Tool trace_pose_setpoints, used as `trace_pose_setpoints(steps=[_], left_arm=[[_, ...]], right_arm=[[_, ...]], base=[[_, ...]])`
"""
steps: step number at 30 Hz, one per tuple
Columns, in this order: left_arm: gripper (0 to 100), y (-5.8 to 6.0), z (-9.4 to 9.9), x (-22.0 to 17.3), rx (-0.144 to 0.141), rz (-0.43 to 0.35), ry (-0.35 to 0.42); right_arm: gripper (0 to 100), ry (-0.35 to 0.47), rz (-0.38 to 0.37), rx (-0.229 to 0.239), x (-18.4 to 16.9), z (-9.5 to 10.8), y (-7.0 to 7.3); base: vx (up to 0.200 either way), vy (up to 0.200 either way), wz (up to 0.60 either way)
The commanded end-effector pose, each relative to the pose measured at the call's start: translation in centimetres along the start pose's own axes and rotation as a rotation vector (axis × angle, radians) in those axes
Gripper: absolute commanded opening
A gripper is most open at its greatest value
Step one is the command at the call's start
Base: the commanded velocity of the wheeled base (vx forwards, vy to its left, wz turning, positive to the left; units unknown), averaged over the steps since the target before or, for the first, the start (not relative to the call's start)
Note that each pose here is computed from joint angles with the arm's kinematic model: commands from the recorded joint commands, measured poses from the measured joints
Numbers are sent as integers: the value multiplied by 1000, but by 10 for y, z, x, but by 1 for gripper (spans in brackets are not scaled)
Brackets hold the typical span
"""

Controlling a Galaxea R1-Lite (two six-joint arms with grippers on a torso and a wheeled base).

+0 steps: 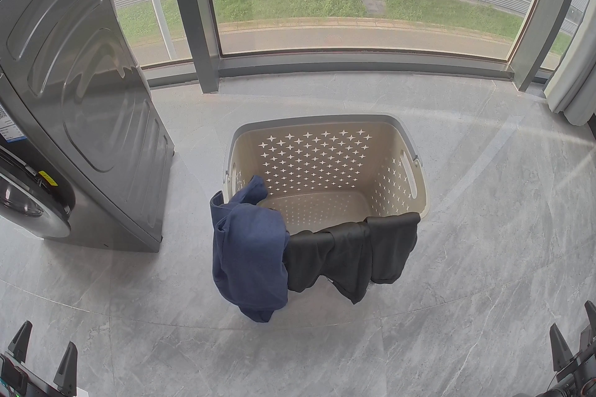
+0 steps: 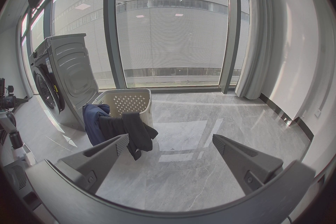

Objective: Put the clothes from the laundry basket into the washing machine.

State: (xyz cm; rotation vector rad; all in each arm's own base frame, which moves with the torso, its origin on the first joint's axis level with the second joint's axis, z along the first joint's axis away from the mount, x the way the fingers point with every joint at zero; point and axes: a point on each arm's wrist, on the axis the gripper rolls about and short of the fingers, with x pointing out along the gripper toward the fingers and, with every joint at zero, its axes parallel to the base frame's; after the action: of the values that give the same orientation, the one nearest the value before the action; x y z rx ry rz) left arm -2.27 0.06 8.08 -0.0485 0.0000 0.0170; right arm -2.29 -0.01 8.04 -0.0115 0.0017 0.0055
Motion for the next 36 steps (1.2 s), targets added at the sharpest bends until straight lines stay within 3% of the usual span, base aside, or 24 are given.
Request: trace_pose_setpoints(steps=[1,5,11,20,29,36], left_arm=[[100,0,-5,0,0,0,6],[100,0,-5,0,0,0,6],[100,0,-5,0,0,0,6],[100,0,-5,0,0,0,6],[100,0,-5,0,0,0,6],[100,0,-5,0,0,0,6]], right_arm=[[100,-2,1,-1,0,-4,0],[100,0,1,-1,0,-5,0],[100,0,1,-1,0,-5,0],[100,0,1,-1,0,-5,0],[100,0,1,1,0,-5,0],[100,0,1,1,0,-5,0]], base=[[200,0,0],[200,0,0],[0,0,0],[200,0,0],[0,0,0],[0,-171,0]])
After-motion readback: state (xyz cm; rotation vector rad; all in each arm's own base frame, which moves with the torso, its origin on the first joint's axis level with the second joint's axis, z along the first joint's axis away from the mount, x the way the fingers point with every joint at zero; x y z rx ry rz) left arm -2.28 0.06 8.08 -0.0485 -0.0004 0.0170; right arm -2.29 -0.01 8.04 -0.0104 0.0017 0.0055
